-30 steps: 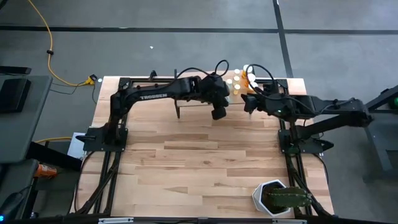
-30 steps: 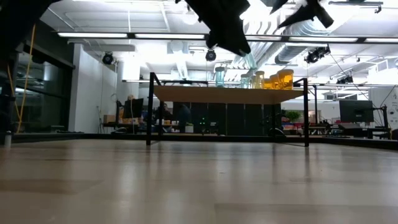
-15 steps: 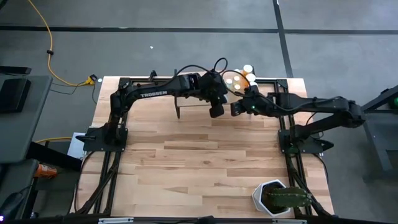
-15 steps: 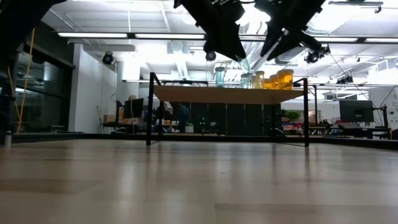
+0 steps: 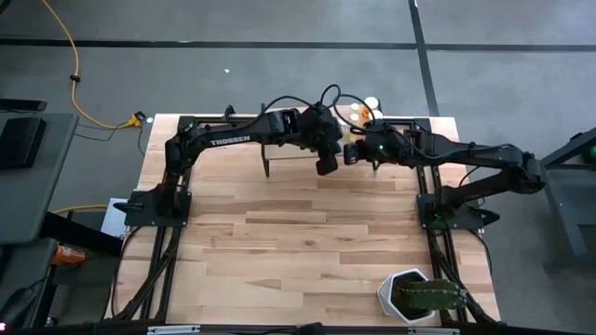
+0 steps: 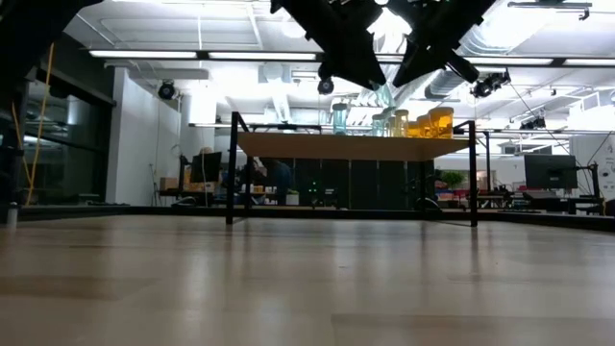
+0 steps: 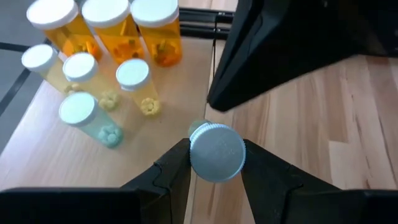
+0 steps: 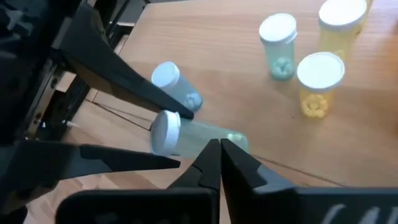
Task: Pick and place medicine bottles onto shelf by color
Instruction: Put the green pill bottle on the shelf with the green pill bottle
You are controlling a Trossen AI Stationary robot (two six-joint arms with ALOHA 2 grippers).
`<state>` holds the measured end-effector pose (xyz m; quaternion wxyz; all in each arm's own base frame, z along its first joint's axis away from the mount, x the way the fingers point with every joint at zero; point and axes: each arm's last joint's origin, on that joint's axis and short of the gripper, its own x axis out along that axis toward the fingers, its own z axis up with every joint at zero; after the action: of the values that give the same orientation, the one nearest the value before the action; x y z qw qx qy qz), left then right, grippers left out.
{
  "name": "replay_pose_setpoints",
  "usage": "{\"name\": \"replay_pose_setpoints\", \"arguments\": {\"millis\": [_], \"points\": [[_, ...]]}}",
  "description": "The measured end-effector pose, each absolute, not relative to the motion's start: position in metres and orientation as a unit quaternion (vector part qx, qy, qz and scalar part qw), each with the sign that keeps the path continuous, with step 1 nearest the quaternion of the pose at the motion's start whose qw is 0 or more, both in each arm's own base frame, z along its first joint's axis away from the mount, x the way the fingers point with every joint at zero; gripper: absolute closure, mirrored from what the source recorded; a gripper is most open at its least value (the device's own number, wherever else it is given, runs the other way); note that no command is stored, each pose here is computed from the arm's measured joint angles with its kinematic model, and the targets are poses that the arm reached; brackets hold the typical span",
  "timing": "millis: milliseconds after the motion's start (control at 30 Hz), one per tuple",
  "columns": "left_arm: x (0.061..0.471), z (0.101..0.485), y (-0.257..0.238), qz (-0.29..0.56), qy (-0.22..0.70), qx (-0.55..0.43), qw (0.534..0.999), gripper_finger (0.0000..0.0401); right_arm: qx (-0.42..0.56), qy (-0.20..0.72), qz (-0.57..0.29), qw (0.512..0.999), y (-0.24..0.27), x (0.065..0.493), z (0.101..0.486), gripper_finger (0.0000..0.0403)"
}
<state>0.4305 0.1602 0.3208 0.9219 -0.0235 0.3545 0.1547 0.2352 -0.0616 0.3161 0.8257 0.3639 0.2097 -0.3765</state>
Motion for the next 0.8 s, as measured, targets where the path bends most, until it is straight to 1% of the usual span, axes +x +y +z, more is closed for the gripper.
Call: {"name": "replay_pose_setpoints", "arguments": {"millis": [800], "points": [[0.4367, 0.3304, 0.1639, 0.164, 0.297, -0.012, 0.94, 0.0281, 0.353, 0.195, -0.39, 0.828, -0.0631, 0.2357, 0.3174, 0.0403]]}}
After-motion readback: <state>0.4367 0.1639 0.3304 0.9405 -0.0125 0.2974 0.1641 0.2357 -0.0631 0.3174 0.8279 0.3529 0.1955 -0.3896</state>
